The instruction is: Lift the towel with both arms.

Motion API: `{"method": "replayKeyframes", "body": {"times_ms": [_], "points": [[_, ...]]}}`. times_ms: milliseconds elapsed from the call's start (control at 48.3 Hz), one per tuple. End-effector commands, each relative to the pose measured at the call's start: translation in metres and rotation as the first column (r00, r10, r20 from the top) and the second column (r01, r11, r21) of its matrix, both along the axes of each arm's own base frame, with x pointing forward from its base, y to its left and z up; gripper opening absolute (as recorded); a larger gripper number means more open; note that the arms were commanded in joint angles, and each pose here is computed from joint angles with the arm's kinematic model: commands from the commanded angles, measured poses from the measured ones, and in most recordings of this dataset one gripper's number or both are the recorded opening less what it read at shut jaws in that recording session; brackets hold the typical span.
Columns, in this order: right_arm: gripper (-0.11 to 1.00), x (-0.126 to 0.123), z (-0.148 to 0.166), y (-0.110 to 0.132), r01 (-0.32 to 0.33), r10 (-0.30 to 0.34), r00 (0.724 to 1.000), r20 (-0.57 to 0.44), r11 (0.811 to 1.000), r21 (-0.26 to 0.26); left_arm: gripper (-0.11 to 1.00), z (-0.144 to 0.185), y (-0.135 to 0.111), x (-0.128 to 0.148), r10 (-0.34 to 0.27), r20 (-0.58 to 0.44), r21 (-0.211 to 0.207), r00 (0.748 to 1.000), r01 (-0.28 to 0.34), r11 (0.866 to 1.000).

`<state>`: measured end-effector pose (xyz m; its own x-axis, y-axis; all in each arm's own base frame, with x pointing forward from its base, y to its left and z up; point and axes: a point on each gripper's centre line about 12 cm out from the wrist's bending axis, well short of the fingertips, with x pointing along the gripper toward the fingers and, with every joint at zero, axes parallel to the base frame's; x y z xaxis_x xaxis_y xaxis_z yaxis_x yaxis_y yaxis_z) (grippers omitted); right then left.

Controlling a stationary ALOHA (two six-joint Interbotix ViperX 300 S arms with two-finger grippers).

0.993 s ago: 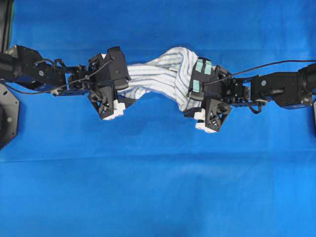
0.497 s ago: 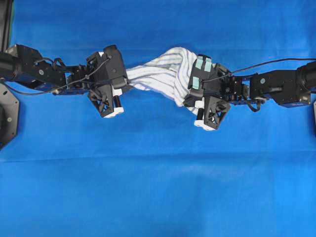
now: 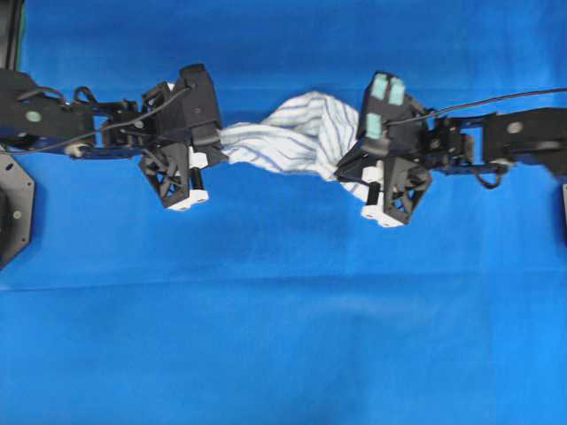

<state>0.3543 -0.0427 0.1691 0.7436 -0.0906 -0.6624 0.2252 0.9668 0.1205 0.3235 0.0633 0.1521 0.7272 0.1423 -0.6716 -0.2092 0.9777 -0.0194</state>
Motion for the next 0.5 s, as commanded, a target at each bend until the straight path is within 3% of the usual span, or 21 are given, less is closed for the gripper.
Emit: {"method": "replayKeyframes", "body": {"times_ms": [0,166,476], "points": [[0.08,-0.002,0.039,-0.002,0.005,-0.005,0.996,0.084,1.000,-0.010,0.03,0.035,-0.004,0.003,-0.016,0.062,0.013,0.998,0.015,1.000],[0.08,-0.014,0.087,-0.004,0.011,-0.007,0.990,0.141,0.999,-0.031,0.03,0.075,-0.009,-0.004,-0.027,0.103,0.017,0.994,0.025,1.000],[0.08,-0.036,0.161,-0.006,0.017,0.008,0.971,0.241,0.995,-0.100,0.03,0.144,-0.021,-0.022,-0.024,0.190,-0.012,0.982,0.027,1.000]]}}
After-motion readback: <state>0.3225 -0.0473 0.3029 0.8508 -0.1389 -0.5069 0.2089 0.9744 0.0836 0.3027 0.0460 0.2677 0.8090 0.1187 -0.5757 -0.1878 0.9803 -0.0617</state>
